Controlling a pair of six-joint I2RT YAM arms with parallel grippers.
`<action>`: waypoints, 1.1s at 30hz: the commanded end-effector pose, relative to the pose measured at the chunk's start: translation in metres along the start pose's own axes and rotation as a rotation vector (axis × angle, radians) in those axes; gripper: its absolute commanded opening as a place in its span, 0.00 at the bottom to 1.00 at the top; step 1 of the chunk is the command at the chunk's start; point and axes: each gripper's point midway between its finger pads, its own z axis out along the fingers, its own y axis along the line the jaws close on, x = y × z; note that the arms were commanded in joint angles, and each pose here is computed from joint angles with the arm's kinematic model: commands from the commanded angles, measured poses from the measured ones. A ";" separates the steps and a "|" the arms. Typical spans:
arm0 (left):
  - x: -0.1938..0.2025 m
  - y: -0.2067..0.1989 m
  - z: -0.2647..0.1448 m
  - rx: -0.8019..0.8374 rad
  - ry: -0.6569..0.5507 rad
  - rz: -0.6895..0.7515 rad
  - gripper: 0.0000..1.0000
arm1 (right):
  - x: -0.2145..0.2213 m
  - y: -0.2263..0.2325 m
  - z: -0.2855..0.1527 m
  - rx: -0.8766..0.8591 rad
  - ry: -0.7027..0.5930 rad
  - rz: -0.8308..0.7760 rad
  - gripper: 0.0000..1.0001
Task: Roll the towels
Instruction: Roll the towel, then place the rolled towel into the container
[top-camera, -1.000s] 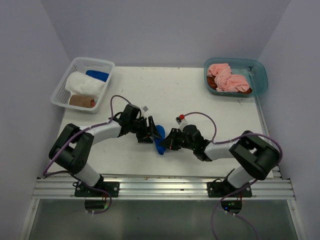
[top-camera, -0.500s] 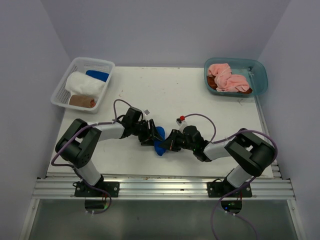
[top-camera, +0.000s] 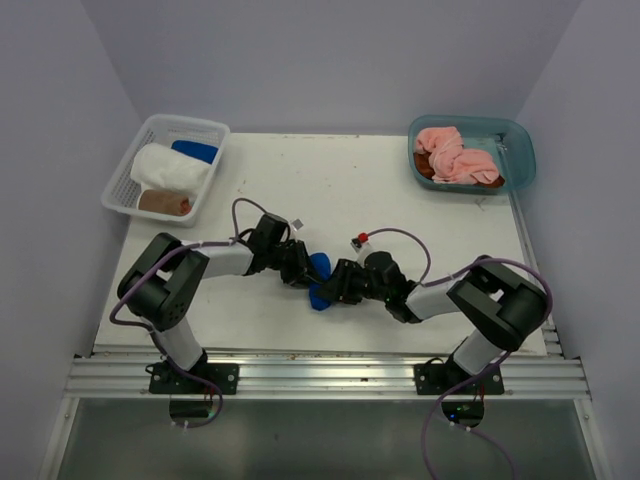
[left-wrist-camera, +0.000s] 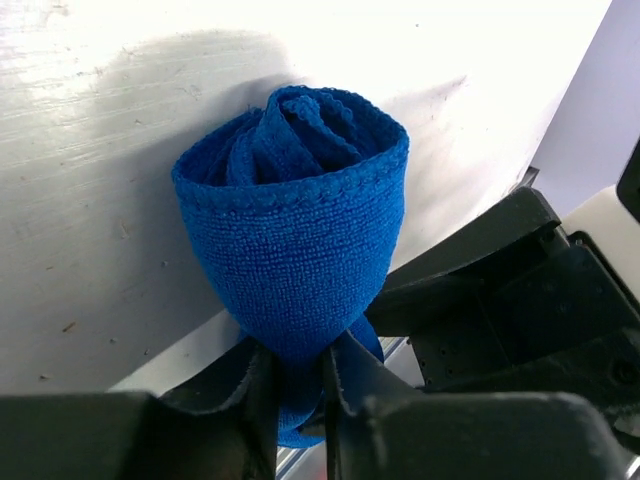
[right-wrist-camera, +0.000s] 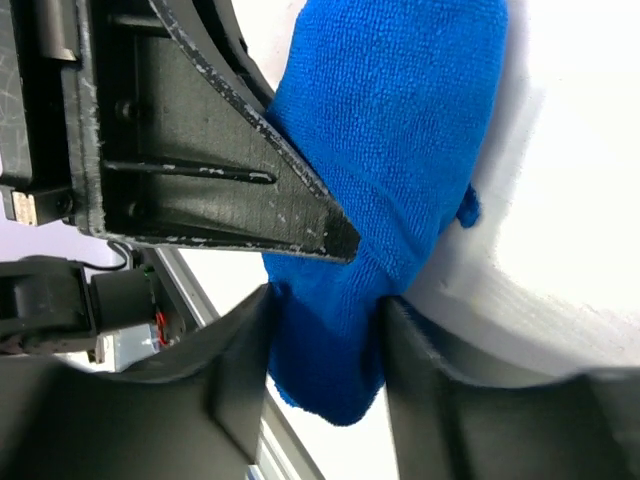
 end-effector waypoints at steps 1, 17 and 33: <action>-0.011 -0.019 -0.001 0.027 -0.019 0.057 0.15 | -0.016 0.022 -0.002 -0.036 -0.029 -0.061 0.51; -0.098 -0.077 -0.092 0.070 -0.216 0.117 0.08 | -0.086 0.054 -0.127 0.210 -0.321 -0.386 0.68; -0.262 -0.093 -0.238 0.014 -0.632 0.072 0.07 | -0.082 0.024 -0.154 0.377 -0.321 -0.364 0.71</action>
